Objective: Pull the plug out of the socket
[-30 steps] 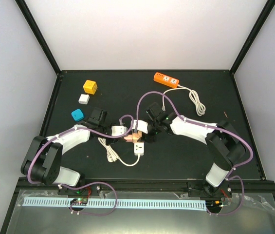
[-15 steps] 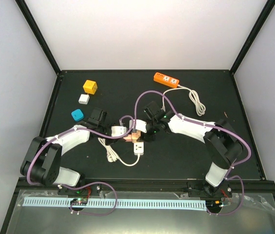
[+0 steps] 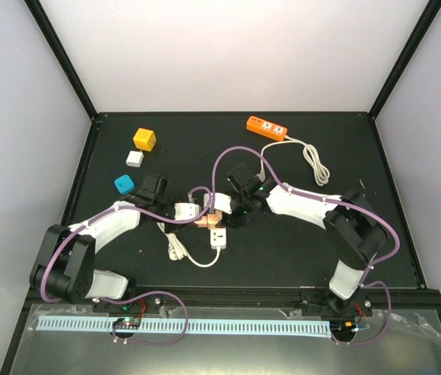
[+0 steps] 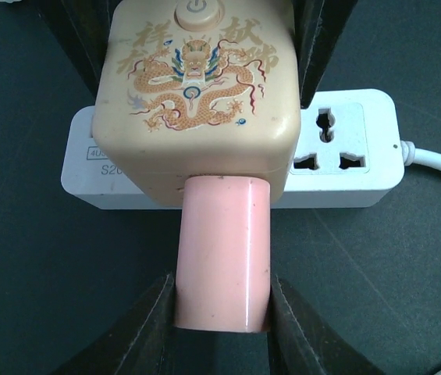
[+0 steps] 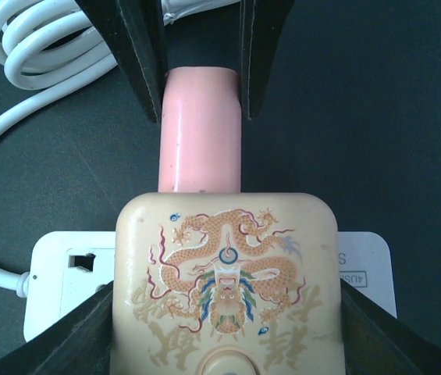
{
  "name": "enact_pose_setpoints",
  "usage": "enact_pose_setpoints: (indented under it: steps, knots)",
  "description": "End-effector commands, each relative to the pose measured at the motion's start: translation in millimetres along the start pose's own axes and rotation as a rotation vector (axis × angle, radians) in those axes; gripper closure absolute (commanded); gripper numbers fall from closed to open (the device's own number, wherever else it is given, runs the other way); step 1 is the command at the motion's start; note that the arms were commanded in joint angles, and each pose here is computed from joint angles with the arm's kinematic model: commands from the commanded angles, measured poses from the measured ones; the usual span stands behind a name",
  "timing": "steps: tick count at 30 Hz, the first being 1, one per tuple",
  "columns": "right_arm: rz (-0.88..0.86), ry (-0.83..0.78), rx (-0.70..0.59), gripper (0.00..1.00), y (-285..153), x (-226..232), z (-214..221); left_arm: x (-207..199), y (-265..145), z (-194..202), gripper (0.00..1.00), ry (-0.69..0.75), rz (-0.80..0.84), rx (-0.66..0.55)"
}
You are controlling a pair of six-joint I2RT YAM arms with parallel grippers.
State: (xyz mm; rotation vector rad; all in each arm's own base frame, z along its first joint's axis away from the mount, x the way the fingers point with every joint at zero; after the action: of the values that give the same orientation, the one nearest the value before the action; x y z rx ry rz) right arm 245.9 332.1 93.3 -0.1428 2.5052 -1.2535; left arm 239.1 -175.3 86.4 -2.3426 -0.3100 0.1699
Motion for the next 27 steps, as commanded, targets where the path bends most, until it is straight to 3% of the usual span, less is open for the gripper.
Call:
enact_pose_setpoints:
  steps: [1, 11, 27]
  knots:
    - [-0.038, 0.053, 0.14, 0.95, 4, 14, 34, 9, -11, 1, 0.86, 0.075, -0.05, 0.057]
    - [-0.049, 0.071, 0.173, 0.97, 8, 15, 41, 17, -12, 19, 0.88, 0.073, -0.114, 0.146]
    - [-0.047, 0.077, 0.197, 0.99, 10, 18, 47, 27, -33, 26, 0.89, 0.001, -0.146, 0.11]
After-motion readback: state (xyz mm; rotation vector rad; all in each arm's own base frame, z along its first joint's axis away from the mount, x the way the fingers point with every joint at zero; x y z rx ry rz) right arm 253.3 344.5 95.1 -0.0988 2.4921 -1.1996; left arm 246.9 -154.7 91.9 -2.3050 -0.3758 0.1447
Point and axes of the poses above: each gripper's point midway between its finger pads, its own y axis out along the fingers, its own x axis along the line the jaws close on, z = x × y, the point moved 2 cm from there along -y, back along the fingers, and after that the axes turned 15 degrees about -y, right-handed, at the moved point
